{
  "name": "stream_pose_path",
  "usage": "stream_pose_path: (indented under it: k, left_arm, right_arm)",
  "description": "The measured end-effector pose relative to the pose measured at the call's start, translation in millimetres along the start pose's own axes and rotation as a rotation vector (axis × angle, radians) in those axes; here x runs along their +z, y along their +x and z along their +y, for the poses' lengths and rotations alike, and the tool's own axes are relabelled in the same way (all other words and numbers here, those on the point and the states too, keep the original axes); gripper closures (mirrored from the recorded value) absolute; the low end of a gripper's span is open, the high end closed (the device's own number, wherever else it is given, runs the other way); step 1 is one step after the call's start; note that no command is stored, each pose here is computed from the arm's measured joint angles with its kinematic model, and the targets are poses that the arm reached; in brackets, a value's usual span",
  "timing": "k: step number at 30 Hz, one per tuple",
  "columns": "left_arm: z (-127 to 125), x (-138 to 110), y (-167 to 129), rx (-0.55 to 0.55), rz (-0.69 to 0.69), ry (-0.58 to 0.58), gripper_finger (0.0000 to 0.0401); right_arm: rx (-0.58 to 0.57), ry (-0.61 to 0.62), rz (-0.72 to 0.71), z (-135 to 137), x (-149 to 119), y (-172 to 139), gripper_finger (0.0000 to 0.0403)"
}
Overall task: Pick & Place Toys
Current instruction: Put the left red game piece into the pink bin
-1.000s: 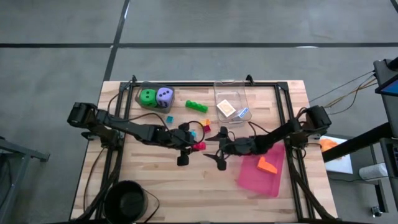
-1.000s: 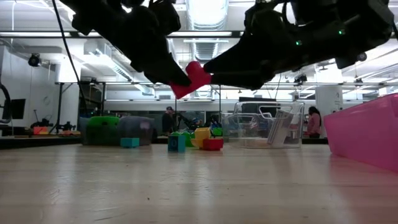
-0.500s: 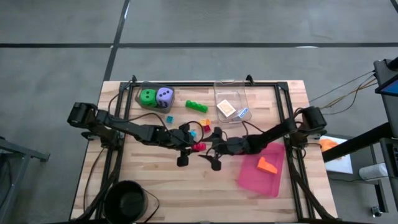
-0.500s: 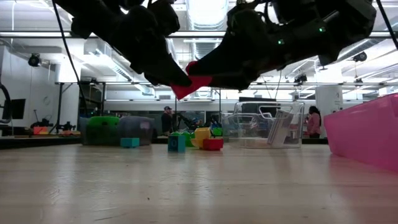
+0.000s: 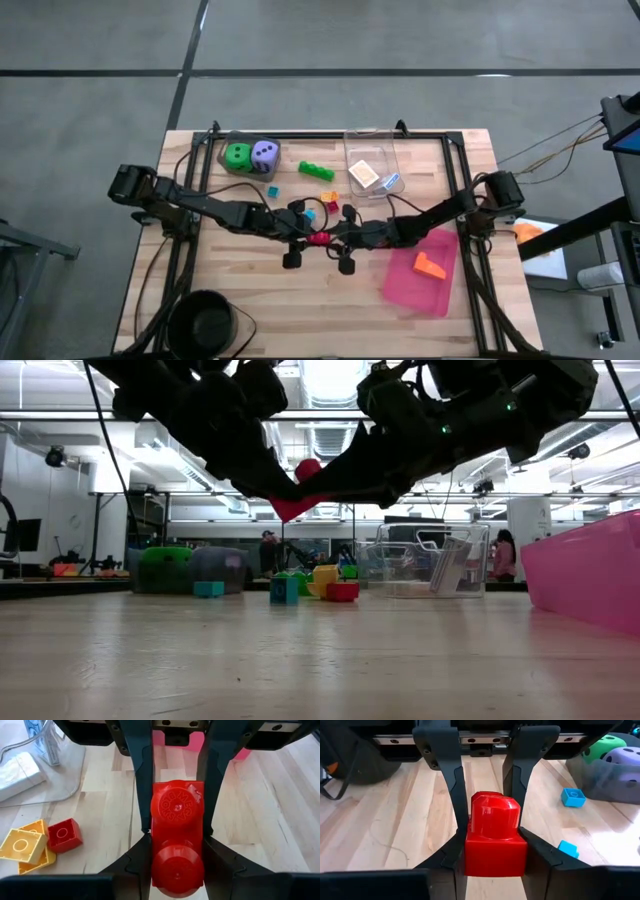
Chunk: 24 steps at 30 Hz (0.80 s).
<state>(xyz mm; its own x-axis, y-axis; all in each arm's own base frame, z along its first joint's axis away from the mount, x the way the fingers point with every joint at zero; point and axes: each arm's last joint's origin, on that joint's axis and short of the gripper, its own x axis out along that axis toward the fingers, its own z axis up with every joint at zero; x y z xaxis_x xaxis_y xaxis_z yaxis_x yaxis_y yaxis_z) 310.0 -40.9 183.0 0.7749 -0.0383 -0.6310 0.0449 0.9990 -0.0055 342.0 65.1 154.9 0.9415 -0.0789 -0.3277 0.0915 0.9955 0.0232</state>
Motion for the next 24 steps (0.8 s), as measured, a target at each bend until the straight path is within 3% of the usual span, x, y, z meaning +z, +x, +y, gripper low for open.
stream_pose_path:
  k: [9, 14, 17, 24]
  left_arm:
    - [0, 0, -1, 0.000, 0.004, 0.024, 0.0274]
    - [0, -1, -7, -0.012, 0.006, 0.060, 0.0169]
    - [0, -3, -12, -0.017, -0.063, 0.081, 0.0118]
    - [4, -15, -40, -0.009, -0.376, 0.098, 0.0089]
  right_arm:
    - [0.013, -0.016, 0.006, 1, 0, 0, 0.0279]
    - [0.039, -0.044, 0.026, 3, -3, -1, 0.0279]
    - [0.053, -0.049, 0.026, 6, -4, -2, 0.0279]
    - [0.070, -0.058, -0.009, 10, -10, 2, 0.0279]
